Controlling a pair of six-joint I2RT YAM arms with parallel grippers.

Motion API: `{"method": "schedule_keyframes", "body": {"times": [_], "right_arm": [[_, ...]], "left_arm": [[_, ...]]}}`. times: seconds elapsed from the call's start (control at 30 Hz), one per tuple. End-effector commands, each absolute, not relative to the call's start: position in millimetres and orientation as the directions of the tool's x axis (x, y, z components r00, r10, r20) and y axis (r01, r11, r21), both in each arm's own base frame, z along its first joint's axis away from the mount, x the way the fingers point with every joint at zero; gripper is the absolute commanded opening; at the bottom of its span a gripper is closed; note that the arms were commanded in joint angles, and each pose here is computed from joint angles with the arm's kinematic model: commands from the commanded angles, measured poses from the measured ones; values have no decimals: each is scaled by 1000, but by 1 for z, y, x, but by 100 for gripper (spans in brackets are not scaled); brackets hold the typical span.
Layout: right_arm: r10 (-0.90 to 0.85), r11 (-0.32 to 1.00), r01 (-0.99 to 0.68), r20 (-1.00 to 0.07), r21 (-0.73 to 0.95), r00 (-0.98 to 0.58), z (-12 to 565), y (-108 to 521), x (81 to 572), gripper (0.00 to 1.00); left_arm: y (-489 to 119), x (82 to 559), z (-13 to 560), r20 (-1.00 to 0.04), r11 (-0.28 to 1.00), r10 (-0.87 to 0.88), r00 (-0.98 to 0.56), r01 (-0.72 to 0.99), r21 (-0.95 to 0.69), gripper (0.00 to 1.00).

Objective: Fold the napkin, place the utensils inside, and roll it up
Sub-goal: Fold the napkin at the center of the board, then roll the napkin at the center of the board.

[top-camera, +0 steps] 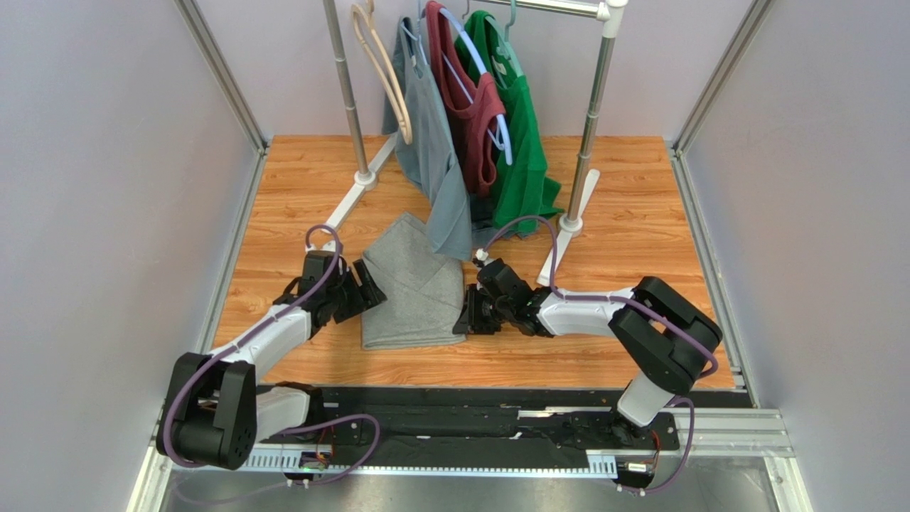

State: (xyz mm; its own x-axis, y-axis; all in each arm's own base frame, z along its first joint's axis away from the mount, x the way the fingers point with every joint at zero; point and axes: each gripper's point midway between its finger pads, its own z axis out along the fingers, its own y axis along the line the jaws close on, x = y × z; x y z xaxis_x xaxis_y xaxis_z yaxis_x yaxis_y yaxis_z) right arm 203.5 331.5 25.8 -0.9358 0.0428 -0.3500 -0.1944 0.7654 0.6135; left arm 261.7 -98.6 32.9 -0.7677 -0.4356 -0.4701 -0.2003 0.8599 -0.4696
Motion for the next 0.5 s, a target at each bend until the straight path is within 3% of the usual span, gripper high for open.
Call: {"method": "schedule_keyframes", "body": {"times": [0.0, 0.27, 0.47], "right_arm": [[79, 795, -160, -361, 585, -929, 30, 320, 207, 14], [88, 828, -118, -335, 547, -938, 34, 292, 197, 10], [63, 860, -105, -308, 500, -949, 31, 262, 190, 8]], "left_arm": [[-107, 265, 46, -533, 892, -363, -764, -121, -435, 77], [-115, 264, 58, -614, 928, -287, -736, -54, -368, 77], [-136, 261, 90, -741, 941, -170, -649, 116, -317, 77]]}}
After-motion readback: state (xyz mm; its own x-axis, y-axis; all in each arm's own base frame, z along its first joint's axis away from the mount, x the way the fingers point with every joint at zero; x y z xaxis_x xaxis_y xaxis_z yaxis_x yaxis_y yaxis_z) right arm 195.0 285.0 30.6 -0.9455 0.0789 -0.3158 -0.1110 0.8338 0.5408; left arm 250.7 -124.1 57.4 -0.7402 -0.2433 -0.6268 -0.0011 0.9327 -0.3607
